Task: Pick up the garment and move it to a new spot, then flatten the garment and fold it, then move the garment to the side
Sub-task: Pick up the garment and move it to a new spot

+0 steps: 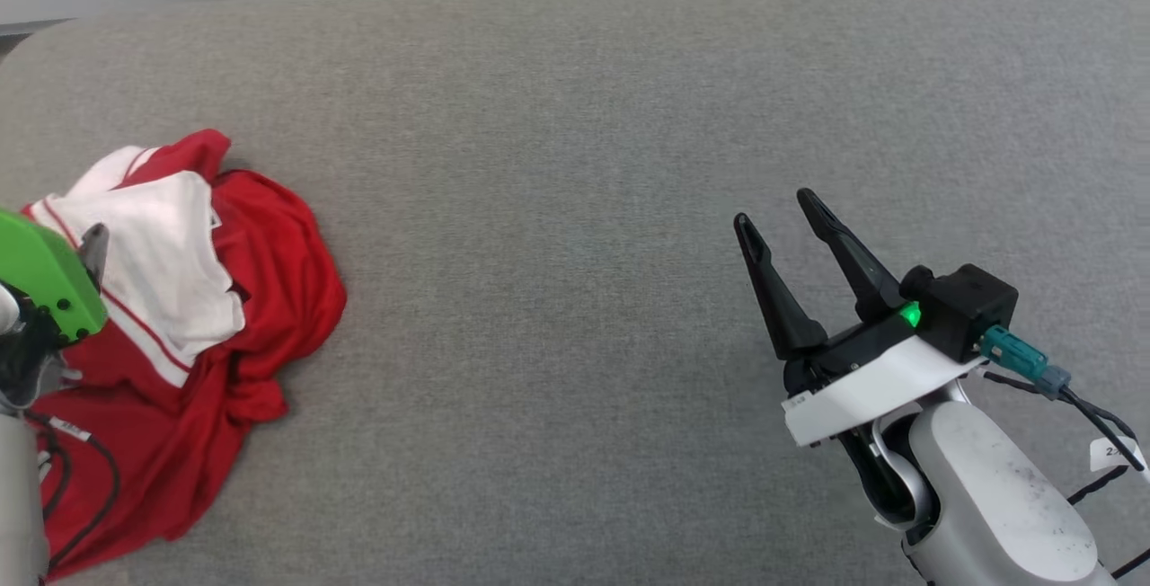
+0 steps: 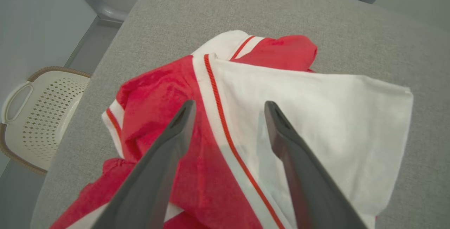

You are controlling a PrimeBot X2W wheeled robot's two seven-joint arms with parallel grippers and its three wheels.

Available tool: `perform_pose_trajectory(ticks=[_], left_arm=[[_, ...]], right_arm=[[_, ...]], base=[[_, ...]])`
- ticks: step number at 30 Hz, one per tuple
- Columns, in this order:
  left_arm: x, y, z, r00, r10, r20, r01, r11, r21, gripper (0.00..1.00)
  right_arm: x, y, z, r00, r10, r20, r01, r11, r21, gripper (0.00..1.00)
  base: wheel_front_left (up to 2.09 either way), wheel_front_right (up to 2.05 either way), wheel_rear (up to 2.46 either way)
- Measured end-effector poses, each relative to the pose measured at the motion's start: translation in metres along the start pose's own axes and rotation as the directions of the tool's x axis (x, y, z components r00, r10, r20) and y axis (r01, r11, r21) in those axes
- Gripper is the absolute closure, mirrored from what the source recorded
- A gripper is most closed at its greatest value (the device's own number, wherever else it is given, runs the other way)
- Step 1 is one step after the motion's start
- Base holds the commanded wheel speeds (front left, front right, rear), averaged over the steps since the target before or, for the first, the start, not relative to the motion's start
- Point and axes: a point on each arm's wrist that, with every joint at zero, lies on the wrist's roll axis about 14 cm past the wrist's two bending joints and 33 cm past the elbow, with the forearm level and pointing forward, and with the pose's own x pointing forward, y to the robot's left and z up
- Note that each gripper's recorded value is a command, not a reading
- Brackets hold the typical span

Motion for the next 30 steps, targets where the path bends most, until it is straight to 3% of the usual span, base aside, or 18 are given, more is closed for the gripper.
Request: perform_pose_trajectory(ticks=[6,10,11,12,13,17,24,30], left_arm=[[0.038,-0.006,-0.044,0.973,0.025,-0.229,-0.021,1.0,0.019,0.0],[0.054,-0.016,-0.059,0.953,0.022,-0.302,-0.014,0.999,0.029,0.0],[0.057,-0.02,-0.061,0.951,0.019,-0.309,-0.008,0.999,0.037,0.35],[0.06,-0.023,-0.063,0.95,0.015,-0.313,-0.001,0.999,0.046,0.6],[0.061,-0.025,-0.063,0.951,0.013,-0.31,0.003,0.999,0.05,1.0],[0.061,-0.027,-0.06,0.955,0.011,-0.297,0.012,0.997,0.075,1.0],[0.042,-0.03,-0.019,0.988,-0.007,-0.155,0.035,0.983,0.178,1.0],[0.009,-0.062,0.04,0.994,-0.107,0.021,0.097,0.954,0.283,1.0]], right_arm=[[-0.016,-0.03,-0.005,0.995,-0.092,-0.022,0.092,0.996,-0.009,0.0],[-0.026,-0.045,-0.009,0.989,-0.142,-0.039,0.141,0.99,-0.011,0.0],[-0.029,-0.048,-0.01,0.988,-0.151,-0.043,0.151,0.988,-0.011,0.0],[-0.031,-0.05,-0.011,0.986,-0.16,-0.049,0.16,0.987,-0.012,0.0],[-0.033,-0.051,-0.012,0.985,-0.166,-0.052,0.166,0.986,-0.013,0.0],[-0.035,-0.049,-0.011,0.984,-0.17,-0.05,0.169,0.985,-0.01,0.0],[-0.038,-0.036,-0.001,0.988,-0.154,-0.024,0.154,0.988,-0.002,0.0],[-0.046,-0.022,0.008,0.988,-0.153,0.001,0.153,0.988,0.022,0.0]], base=[[0.0,0.0,0.0],[0.0,0.0,0.0],[0.0,0.0,0.0],[0.0,0.0,0.0],[0.0,0.0,0.0],[0.0,0.0,0.0],[0.0,0.0,0.0],[0.0,0.0,0.0]])
